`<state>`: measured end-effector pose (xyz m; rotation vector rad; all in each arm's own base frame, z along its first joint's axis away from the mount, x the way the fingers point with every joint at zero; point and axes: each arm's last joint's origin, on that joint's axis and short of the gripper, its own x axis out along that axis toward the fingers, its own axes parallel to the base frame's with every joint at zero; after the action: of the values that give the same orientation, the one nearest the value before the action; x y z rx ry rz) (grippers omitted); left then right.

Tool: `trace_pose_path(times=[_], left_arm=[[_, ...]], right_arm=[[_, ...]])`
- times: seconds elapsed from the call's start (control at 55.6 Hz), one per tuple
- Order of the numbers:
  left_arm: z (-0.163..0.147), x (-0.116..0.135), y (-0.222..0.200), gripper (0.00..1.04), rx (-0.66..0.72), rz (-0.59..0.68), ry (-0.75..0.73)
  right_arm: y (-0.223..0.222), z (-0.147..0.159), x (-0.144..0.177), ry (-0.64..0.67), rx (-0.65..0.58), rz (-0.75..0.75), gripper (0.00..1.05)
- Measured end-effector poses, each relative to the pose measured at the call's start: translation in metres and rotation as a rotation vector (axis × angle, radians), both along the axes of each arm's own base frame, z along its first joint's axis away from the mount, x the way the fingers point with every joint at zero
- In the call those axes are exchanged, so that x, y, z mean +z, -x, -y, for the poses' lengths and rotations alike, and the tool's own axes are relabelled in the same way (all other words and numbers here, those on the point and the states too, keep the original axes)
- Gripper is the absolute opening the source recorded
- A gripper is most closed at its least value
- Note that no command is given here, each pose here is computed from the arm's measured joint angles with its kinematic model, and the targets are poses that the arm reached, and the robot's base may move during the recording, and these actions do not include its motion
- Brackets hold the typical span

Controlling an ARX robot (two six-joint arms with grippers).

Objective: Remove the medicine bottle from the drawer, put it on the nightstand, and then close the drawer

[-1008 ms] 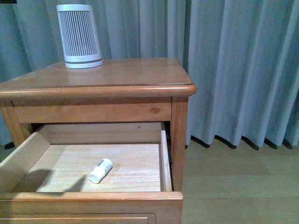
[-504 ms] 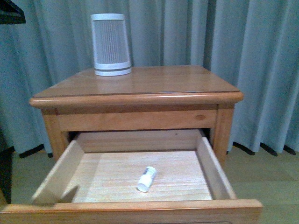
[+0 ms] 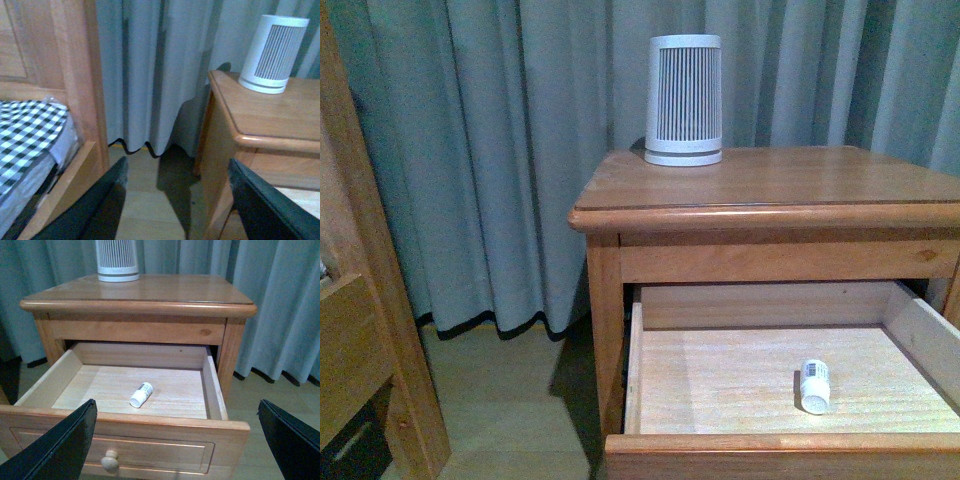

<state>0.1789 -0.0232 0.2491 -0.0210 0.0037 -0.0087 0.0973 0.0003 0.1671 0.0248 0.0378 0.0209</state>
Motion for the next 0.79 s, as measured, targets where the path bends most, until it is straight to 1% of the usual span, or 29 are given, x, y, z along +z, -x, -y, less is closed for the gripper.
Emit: trace_pose_path(times=[0.036, 0.054, 0.09, 0.126, 0.144, 0.198, 0.216, 0.288, 0.342, 0.414, 0.468, 0.558, 0.63, 0.792], left_arm=[[-0.002, -0.007, 0.004, 0.33, -0.001, -0.005, -0.003], [-0.002, -0.009, 0.005, 0.31, 0.001, -0.006, -0.003], [-0.005, -0.014, 0.008, 0.24, 0.005, -0.005, -0.004], [-0.006, -0.017, 0.011, 0.19, 0.004, -0.004, -0.005], [-0.006, -0.020, 0.013, 0.15, 0.003, -0.004, -0.006], [-0.009, -0.026, 0.018, 0.04, 0.002, -0.004, -0.007], [-0.009, -0.027, 0.018, 0.03, 0.003, -0.004, -0.007], [-0.012, -0.035, 0.024, 0.03, 0.001, -0.003, -0.010], [-0.017, -0.040, 0.027, 0.04, -0.020, -0.003, -0.011], [-0.022, -0.045, 0.032, 0.04, 0.009, 0.003, -0.010], [-0.022, -0.049, 0.036, 0.04, 0.005, 0.005, -0.011], [-0.023, -0.054, 0.040, 0.04, 0.003, 0.003, -0.011], [-0.023, -0.057, 0.043, 0.04, 0.004, 0.003, -0.011], [-0.023, -0.063, 0.049, 0.04, 0.004, 0.003, -0.011]], right_arm=[[0.000, 0.000, 0.001, -0.045, 0.020, -0.092, 0.98], [0.000, 0.000, 0.003, -0.074, 0.024, -0.154, 0.98], [-0.001, 0.001, 0.011, -0.130, 0.031, -0.267, 0.98], [-0.002, 0.001, 0.018, -0.141, 0.019, -0.303, 0.98], [-0.005, 0.001, 0.027, -0.145, 0.007, -0.311, 0.98], [-0.014, 0.001, 0.053, -0.140, 0.004, -0.274, 0.98], [-0.018, 0.000, 0.065, -0.139, 0.008, -0.254, 0.98], [-0.043, -0.005, 0.107, -0.129, 0.026, -0.203, 0.98], [-0.062, -0.009, 0.123, -0.111, 0.034, -0.208, 0.98], [-0.098, -0.017, 0.137, -0.091, 0.050, -0.229, 0.98], [-0.122, -0.021, 0.139, -0.076, 0.048, -0.255, 0.98], [-0.166, -0.027, 0.130, -0.048, 0.022, -0.315, 0.98], [-0.202, -0.030, 0.113, -0.043, -0.002, -0.402, 0.98], [-0.254, -0.041, 0.070, -0.050, -0.030, -0.560, 0.98]])
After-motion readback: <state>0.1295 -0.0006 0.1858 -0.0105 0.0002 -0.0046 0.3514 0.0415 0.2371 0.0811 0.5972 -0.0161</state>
